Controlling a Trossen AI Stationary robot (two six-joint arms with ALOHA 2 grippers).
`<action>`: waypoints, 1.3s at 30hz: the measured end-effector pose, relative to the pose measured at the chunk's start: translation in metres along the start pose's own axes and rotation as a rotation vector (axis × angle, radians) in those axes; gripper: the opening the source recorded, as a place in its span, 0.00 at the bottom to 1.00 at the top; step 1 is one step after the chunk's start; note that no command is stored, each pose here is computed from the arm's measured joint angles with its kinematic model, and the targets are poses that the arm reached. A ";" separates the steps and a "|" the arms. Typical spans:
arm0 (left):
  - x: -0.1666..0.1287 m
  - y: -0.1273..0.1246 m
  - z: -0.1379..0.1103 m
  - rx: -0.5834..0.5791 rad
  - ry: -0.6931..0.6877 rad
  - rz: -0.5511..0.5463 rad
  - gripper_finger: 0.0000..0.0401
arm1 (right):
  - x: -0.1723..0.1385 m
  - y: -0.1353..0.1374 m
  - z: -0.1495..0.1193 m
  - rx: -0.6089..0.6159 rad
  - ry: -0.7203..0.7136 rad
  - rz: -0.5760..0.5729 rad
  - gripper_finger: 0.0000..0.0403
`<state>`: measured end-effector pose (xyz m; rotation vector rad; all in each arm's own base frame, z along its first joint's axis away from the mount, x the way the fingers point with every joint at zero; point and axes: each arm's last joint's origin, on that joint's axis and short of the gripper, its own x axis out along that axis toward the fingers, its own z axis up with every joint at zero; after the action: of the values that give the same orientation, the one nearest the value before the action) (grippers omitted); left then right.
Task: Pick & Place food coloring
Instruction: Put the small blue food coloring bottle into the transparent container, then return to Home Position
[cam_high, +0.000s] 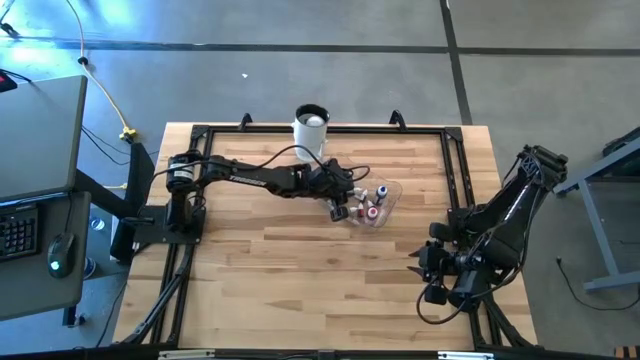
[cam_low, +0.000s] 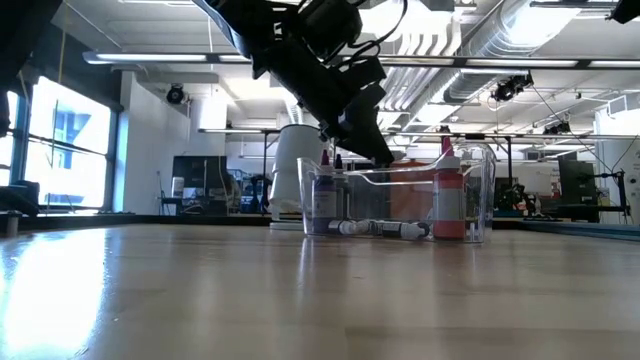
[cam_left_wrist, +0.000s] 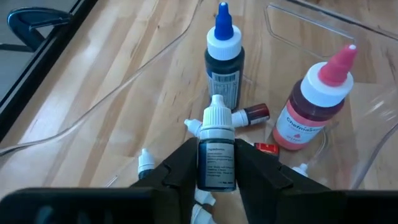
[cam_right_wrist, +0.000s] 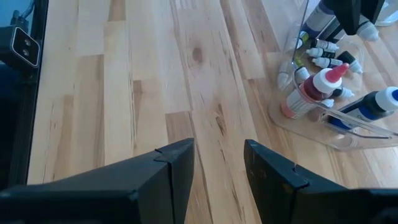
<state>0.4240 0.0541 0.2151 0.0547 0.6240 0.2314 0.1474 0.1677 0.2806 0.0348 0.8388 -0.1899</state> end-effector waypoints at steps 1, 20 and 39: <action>0.000 0.000 0.000 0.005 0.001 0.001 0.27 | 0.000 0.000 0.000 0.000 0.000 0.000 0.33; -0.144 0.012 0.061 -0.172 0.333 -0.086 0.38 | -0.028 -0.042 0.025 0.152 -0.175 0.030 0.33; -0.309 -0.038 -0.095 -0.004 -0.068 -0.234 0.38 | -0.009 -0.090 -0.048 -0.006 -0.621 0.452 0.33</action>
<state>0.1324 -0.0563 0.3104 -0.0146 0.5571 0.0042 0.0897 0.0856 0.2589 0.1500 0.1975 0.2239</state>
